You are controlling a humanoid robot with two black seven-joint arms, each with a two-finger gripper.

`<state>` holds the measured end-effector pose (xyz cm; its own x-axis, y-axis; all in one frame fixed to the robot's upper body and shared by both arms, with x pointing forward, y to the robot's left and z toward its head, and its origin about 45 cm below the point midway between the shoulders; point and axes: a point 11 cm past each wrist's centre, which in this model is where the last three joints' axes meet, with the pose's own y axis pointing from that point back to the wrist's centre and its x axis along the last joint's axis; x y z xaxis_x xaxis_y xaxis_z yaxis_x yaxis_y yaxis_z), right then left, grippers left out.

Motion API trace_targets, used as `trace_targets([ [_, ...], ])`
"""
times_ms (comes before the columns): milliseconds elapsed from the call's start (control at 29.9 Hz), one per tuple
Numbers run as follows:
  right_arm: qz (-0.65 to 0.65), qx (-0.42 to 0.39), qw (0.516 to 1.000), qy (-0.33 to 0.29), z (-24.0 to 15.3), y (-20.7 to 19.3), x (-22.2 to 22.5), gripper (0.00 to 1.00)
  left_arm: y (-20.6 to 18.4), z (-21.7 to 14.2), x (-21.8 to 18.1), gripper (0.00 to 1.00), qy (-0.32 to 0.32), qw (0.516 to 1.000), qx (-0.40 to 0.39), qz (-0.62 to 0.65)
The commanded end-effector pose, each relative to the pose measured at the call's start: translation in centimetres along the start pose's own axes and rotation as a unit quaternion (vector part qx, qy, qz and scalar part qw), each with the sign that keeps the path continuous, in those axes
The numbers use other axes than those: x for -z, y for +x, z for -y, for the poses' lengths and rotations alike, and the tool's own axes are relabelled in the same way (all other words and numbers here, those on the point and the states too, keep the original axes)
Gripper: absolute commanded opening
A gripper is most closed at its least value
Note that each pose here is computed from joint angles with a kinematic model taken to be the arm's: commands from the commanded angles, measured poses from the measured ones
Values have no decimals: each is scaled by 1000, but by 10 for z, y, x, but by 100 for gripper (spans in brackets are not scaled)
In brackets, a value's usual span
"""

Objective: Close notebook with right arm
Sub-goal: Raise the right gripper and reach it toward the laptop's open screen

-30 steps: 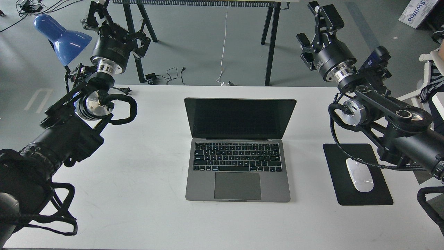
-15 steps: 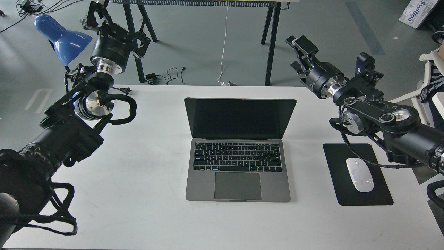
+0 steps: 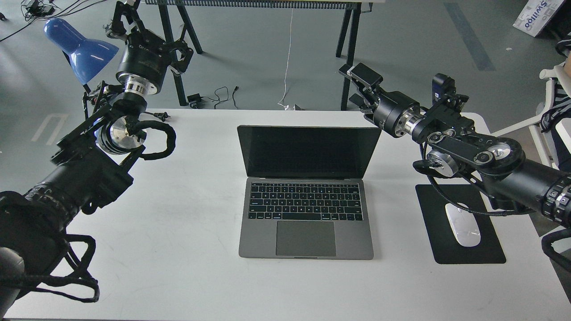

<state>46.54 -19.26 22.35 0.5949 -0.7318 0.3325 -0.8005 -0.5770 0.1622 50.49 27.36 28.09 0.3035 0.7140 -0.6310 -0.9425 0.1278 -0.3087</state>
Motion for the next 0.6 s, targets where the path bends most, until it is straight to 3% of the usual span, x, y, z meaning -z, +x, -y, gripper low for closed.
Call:
trace_targets([
  [0,6,23,1000,8,2,-10,7,99,0,0,0,100,0,1000,-1,0],
  [569,-5,104,994,-17,-23,-44,-12,99,1,0,0,100,0,1000,-1,1],
])
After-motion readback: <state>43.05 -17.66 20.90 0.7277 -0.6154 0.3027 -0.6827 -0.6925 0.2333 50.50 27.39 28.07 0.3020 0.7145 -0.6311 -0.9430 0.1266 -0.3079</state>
